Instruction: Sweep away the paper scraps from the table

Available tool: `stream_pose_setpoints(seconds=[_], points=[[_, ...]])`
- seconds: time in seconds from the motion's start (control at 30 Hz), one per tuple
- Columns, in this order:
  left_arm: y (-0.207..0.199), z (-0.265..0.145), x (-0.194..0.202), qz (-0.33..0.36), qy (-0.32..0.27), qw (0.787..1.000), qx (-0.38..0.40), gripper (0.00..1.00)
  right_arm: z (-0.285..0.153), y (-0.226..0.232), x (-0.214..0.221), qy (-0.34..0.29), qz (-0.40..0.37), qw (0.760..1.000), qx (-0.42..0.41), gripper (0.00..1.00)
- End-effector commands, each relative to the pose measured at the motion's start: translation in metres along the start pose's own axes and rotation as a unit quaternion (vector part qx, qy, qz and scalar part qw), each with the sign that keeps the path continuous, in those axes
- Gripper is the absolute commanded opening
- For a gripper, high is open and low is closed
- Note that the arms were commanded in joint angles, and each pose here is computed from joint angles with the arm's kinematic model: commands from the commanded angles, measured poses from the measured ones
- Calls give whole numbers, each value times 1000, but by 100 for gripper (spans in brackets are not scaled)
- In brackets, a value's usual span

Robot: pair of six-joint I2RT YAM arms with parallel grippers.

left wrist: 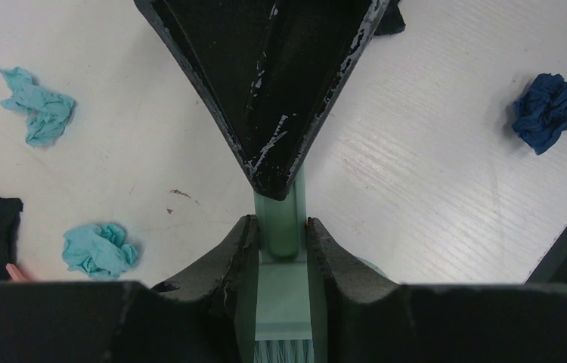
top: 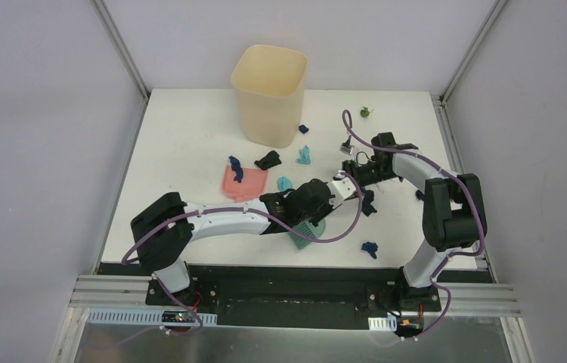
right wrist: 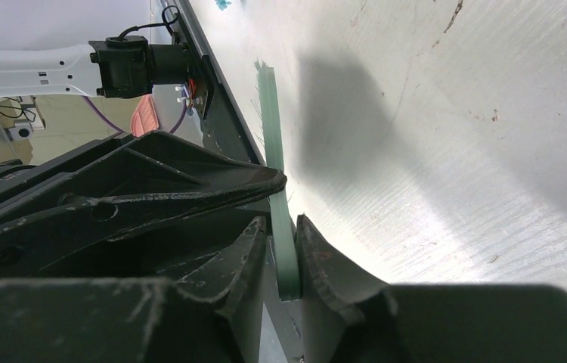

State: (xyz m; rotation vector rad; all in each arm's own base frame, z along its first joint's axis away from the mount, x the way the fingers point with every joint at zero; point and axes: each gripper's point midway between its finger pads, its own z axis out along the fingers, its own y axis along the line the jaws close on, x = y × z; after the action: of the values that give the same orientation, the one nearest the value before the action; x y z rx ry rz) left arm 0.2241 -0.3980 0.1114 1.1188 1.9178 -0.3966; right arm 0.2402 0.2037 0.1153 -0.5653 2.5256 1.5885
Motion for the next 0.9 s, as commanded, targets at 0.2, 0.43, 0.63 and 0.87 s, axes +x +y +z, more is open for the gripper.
stream_pose_setpoints(seconds=[0.2,0.43,0.63,0.87], points=[[8,-13,-23,-27,-20,999,-28,23,-5,10,-15,-15,-51,999,-1,0],[47,-78,-23,-87,0,990,-115,72,-24,11,-21,-34,-56,998,6,0],[115,-150,9,-196,32,943,-268,77,-31,8,-22,-43,-68,996,26,0],[150,-189,88,-287,88,878,-372,75,-32,7,-22,-43,-70,996,30,0]])
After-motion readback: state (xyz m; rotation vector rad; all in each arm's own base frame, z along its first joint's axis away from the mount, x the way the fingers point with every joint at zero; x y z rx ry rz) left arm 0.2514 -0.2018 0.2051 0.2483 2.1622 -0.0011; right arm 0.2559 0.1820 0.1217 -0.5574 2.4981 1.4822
